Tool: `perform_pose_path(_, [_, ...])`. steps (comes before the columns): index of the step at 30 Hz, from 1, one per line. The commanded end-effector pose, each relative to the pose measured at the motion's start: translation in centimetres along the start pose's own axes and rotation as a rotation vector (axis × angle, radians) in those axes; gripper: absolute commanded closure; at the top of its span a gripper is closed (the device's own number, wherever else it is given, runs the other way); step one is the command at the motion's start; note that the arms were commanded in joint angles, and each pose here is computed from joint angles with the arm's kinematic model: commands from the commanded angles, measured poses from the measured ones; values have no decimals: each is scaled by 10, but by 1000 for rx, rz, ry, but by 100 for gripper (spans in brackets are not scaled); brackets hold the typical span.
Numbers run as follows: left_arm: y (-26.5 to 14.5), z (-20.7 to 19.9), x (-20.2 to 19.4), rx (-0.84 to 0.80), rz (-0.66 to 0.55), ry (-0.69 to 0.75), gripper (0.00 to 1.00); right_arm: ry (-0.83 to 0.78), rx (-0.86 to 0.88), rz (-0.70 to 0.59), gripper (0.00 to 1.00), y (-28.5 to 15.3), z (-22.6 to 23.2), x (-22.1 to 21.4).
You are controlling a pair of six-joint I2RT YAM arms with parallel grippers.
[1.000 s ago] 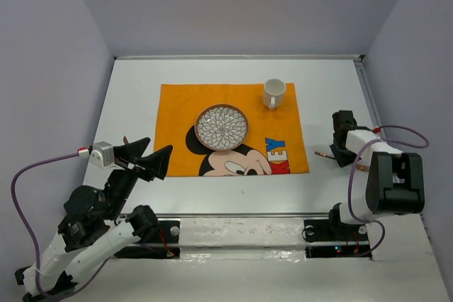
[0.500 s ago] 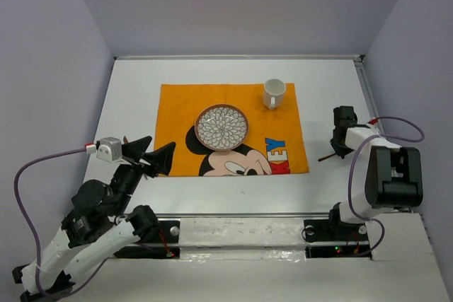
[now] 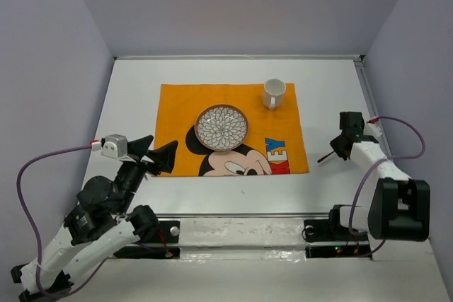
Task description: Set the dinner table for one person
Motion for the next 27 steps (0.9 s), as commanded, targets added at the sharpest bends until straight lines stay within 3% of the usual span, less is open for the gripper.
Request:
perform_pose_path(1, [5, 3, 10, 48, -30, -3, 1, -103, 135, -42, 100, -32, 8, 17])
perform_pose_path(7, [9, 3, 8, 61, -17, 10, 1, -199, 300, -15, 100, -73, 23, 14])
perform_pose_path(12, [10, 6, 9, 90, -24, 16, 1, -374, 446, 52, 100, -124, 69, -38])
perform_pose_path(21, [11, 18, 12, 180, -51, 15, 1, -665, 759, 237, 100, -227, 207, -216])
perform_pose_path(25, [10, 25, 11, 247, -47, 11, 1, -734, 864, 329, 100, -252, 241, -297])
perform_pose_path(27, [9, 26, 11, 260, -43, 7, 1, -763, 860, 381, 100, -244, 243, -334])
Point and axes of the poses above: each gripper's point midway between its finger pads, its own y axis out along the fingers, its own z axis along the line the jaws close on, x = y × z, the point moved 7 cm from there along -y, back along the fingers, and after that the axes turned 14 degrees about y, right-handed, at the moved point
